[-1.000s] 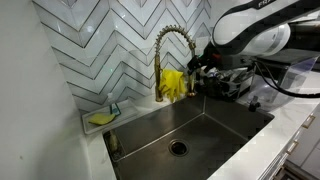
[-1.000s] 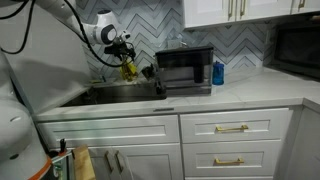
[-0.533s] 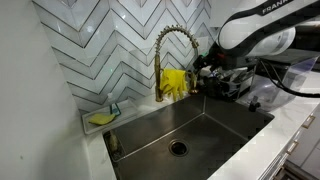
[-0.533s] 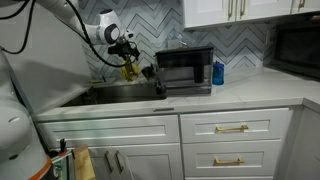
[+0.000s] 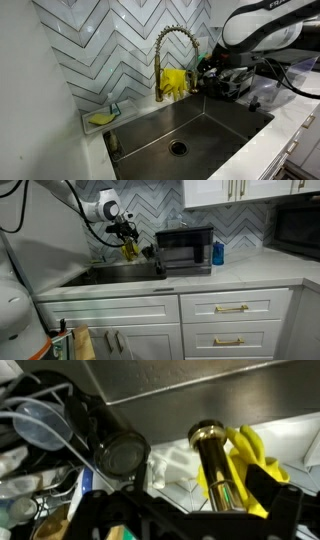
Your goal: Push the faucet to the right side of the sink.
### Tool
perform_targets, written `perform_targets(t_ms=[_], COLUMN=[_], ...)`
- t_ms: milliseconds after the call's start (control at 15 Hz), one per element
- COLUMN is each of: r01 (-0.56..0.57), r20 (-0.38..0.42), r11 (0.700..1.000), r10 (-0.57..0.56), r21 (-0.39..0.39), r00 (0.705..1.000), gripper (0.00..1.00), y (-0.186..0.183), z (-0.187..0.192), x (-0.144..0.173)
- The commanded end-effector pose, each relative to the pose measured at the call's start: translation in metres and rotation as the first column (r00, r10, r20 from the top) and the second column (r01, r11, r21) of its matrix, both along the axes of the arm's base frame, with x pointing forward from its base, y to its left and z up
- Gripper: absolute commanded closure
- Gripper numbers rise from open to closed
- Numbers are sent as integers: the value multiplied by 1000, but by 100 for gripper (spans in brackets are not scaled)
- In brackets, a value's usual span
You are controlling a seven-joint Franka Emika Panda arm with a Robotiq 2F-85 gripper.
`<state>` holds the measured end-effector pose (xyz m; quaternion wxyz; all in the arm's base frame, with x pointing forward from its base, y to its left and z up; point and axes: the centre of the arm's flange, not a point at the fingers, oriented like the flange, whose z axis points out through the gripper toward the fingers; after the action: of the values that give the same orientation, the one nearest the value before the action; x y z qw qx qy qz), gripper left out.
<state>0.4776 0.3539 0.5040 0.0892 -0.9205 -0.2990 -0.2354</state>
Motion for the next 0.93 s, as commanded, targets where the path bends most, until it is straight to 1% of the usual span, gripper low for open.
perform_targets(t_ms=[0,67,200,333,400,467,667,800,867], r01=[76,92,151,192,220,232,289,323,303], r20=[-145,-191,-269,-320,-332,-340,-320,-288,-285], r11=[990,984,969,958,947,937,917,906,913], r10=[-93,-121,-201,-255,-291,-315,-371,-397,-377], r21=[-121,-152,-194,-214,-234,-262,-276,-272,-272], r00=[985,974,942,912,897,886,872,871,881], gripper=[0,0,0,0,0,0,0,0,0], y=[-24,-34,-52,-72,-82,-93,-124,-140,-144], z=[30,39,58,77,87,96,117,126,127], x=[-50,-62,-87,-110,-123,-134,-158,-174,-182])
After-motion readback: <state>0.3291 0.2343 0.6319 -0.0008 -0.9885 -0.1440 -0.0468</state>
